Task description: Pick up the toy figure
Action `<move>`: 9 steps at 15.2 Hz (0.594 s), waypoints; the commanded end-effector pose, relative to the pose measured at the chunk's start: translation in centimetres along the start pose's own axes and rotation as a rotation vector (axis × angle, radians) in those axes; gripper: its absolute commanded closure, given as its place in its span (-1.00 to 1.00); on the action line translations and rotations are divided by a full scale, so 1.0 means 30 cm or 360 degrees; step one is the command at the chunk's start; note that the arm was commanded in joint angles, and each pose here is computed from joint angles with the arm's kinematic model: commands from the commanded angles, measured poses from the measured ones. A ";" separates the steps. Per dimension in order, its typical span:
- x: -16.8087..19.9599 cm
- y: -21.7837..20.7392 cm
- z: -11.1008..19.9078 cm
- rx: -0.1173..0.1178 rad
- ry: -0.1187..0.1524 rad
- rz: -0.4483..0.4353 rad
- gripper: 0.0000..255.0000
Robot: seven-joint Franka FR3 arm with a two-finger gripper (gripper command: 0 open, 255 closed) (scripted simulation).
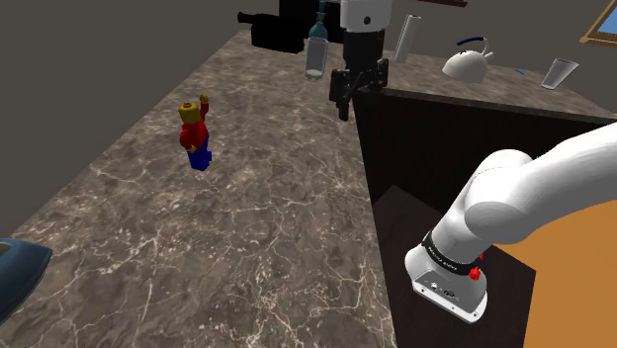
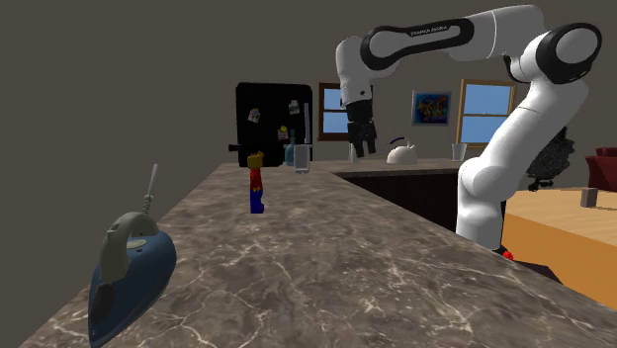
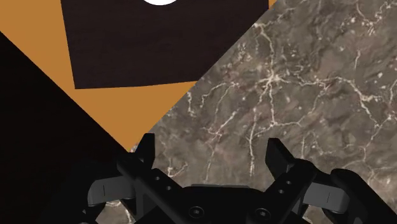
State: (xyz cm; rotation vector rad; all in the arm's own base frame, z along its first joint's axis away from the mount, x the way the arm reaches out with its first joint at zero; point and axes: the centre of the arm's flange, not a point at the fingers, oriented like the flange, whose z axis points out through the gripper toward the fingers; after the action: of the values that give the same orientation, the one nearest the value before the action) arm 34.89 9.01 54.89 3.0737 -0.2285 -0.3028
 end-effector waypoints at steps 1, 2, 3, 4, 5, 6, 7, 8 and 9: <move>0.024 -0.078 -0.019 0.0007 0.0009 0.0041 -1.00; 0.038 -0.118 -0.027 0.0010 0.0013 0.0060 -1.00; 0.051 -0.158 -0.035 0.0012 0.0018 0.0079 -1.00; 0.066 -0.197 -0.044 0.0015 0.0022 0.0098 -1.00; 0.080 -0.236 -0.052 0.0017 0.0027 0.0118 -1.00; 0.095 -0.276 -0.061 0.0020 0.0031 0.0137 -1.00; 0.111 -0.315 -0.069 0.0022 0.0036 0.0156 -1.00; 0.127 -0.353 -0.078 0.0025 0.0040 0.0175 -1.00; 0.143 -0.392 -0.087 0.0027 0.0045 0.0194 -1.00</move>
State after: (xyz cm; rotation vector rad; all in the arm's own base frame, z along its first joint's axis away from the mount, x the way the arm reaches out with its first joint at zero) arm 40.45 18.94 55.84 3.0624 -0.3948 -0.2578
